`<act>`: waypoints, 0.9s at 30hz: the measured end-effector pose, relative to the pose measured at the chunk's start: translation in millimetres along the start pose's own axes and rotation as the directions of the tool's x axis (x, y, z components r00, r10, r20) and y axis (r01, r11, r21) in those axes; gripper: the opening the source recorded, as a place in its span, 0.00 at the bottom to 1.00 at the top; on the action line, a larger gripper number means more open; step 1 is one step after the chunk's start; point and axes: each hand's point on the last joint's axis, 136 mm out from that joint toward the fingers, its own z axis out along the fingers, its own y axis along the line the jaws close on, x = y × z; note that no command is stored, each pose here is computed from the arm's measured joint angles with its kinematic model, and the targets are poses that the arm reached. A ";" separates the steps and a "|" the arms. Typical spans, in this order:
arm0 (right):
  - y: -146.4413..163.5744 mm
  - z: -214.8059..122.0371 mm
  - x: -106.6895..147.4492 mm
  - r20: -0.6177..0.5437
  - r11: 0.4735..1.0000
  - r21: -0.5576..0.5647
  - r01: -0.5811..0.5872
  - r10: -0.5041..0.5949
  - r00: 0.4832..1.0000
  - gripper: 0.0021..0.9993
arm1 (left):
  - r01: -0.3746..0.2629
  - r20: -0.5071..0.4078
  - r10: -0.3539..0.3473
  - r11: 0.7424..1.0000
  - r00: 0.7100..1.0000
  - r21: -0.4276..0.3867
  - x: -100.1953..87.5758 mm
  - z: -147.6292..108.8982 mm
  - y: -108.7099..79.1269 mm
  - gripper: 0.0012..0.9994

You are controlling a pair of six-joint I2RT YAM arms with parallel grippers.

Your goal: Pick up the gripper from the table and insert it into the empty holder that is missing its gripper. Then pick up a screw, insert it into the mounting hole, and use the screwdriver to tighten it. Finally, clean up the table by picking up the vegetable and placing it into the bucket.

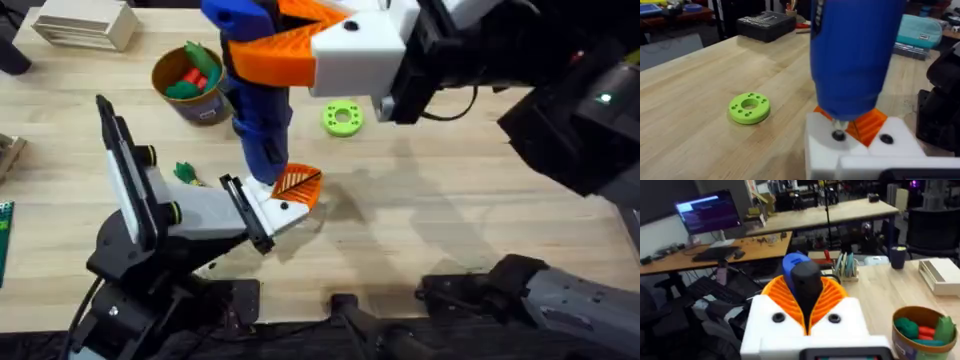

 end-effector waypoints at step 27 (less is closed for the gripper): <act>24.5 28.4 9.0 -0.064 0.987 -0.161 0.009 -0.020 0.998 0.03 | -0.014 -0.012 0.014 1.000 1.000 0.001 2.5 -0.2 -0.2 0.00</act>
